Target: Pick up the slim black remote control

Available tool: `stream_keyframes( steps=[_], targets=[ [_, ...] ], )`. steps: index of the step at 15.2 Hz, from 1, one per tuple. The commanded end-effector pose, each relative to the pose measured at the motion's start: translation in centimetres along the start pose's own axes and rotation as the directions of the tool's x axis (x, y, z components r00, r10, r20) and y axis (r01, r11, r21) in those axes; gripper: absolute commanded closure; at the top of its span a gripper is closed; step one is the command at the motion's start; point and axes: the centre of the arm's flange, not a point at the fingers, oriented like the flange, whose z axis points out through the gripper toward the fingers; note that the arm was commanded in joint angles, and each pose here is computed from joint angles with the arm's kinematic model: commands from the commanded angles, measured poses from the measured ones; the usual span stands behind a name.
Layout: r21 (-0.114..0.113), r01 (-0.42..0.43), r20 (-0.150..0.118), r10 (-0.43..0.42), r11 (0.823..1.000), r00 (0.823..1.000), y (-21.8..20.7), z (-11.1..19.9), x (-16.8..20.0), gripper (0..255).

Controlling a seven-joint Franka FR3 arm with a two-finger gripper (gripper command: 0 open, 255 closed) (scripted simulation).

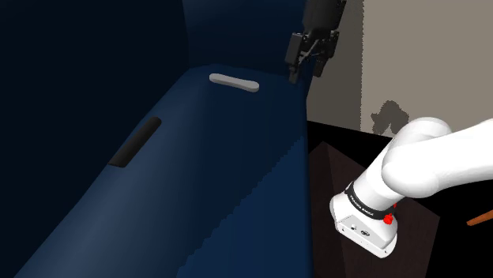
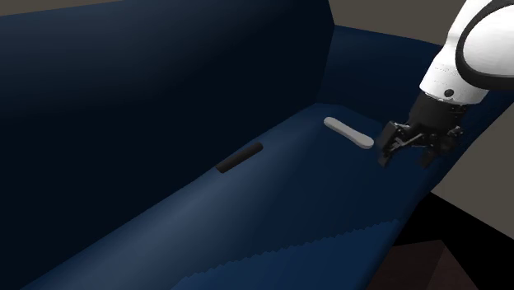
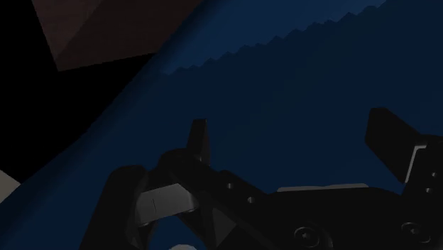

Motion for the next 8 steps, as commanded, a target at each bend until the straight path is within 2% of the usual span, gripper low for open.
stream_keyframes(
  steps=[1,8],
  targets=[
    [0.011,-0.051,0.005,0.051,0.999,0.999,-2.2,0.9,0.4,0],
    [0.043,-0.215,0.026,0.214,0.976,0.977,-10.0,4.1,2.8,0]
  ],
)
